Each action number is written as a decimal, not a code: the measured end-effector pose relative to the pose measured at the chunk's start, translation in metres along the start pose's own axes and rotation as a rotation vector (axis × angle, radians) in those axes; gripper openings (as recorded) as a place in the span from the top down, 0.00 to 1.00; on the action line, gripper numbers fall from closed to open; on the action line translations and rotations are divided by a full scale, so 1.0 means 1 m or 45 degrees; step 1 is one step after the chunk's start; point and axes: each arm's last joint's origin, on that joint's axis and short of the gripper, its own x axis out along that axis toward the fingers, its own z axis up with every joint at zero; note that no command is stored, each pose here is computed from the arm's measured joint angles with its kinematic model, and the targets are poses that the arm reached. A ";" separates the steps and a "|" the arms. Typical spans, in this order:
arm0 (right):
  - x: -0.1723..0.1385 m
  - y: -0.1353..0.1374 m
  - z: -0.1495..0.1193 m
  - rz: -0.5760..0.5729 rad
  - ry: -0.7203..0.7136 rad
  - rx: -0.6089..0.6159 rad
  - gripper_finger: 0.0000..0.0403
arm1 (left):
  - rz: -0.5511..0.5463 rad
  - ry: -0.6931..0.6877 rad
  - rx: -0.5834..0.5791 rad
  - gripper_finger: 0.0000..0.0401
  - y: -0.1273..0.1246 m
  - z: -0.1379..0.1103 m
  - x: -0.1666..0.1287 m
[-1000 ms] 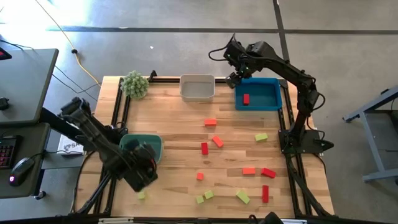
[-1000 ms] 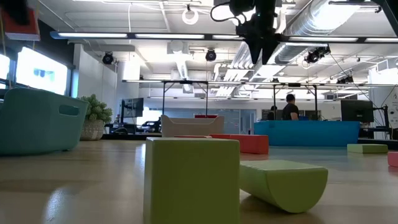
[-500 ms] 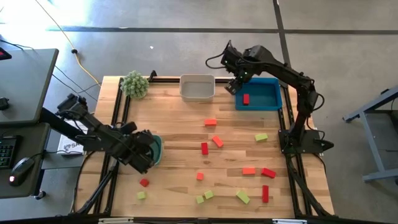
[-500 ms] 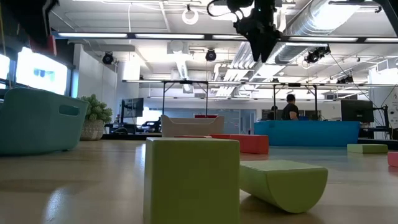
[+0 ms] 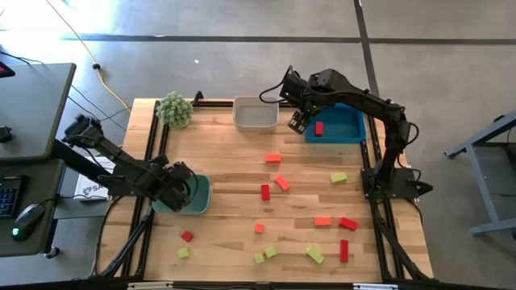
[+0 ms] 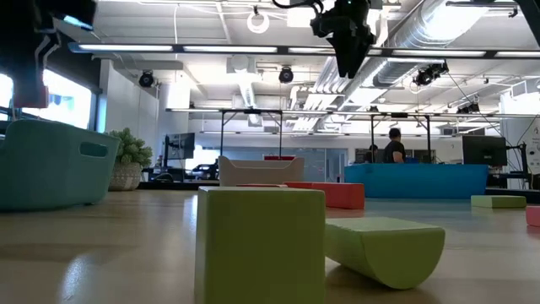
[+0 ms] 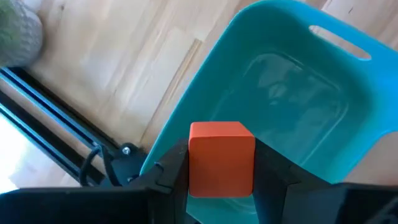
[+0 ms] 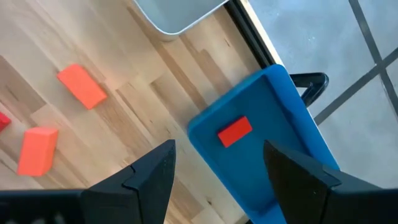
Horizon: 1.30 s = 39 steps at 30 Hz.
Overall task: Sort & place blocks by color
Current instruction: Put the orange block into the green bin, then put the green block into the gray bin
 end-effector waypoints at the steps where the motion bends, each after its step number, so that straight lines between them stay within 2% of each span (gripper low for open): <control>1: 0.000 0.001 0.000 0.001 -0.001 0.000 0.42 | -0.025 0.009 -0.012 0.74 0.002 -0.001 0.003; 8: -0.001 0.002 0.000 0.023 0.003 0.111 0.42 | -0.193 0.118 -0.032 0.74 0.011 -0.008 0.032; 13: -0.001 0.006 -0.001 0.181 0.044 0.193 0.42 | -0.309 0.154 -0.061 0.74 0.011 -0.006 0.048; 18: -0.003 0.013 -0.002 0.237 0.055 0.205 0.42 | -0.328 0.171 -0.073 0.74 0.014 -0.002 0.055; 25: -0.007 0.028 -0.006 0.319 0.087 0.243 0.42 | -0.312 0.171 -0.078 0.61 0.020 0.002 0.063; 30: -0.014 0.049 -0.012 0.352 0.095 0.231 0.42 | -0.309 0.170 -0.066 0.61 0.021 0.003 0.070; 33: -0.019 0.062 -0.017 0.315 0.070 0.187 0.42 | -0.320 0.162 -0.068 0.61 0.022 0.004 0.070; 39: -0.014 0.090 -0.031 0.235 0.080 0.022 0.42 | -0.330 0.167 -0.031 0.61 0.024 0.007 0.072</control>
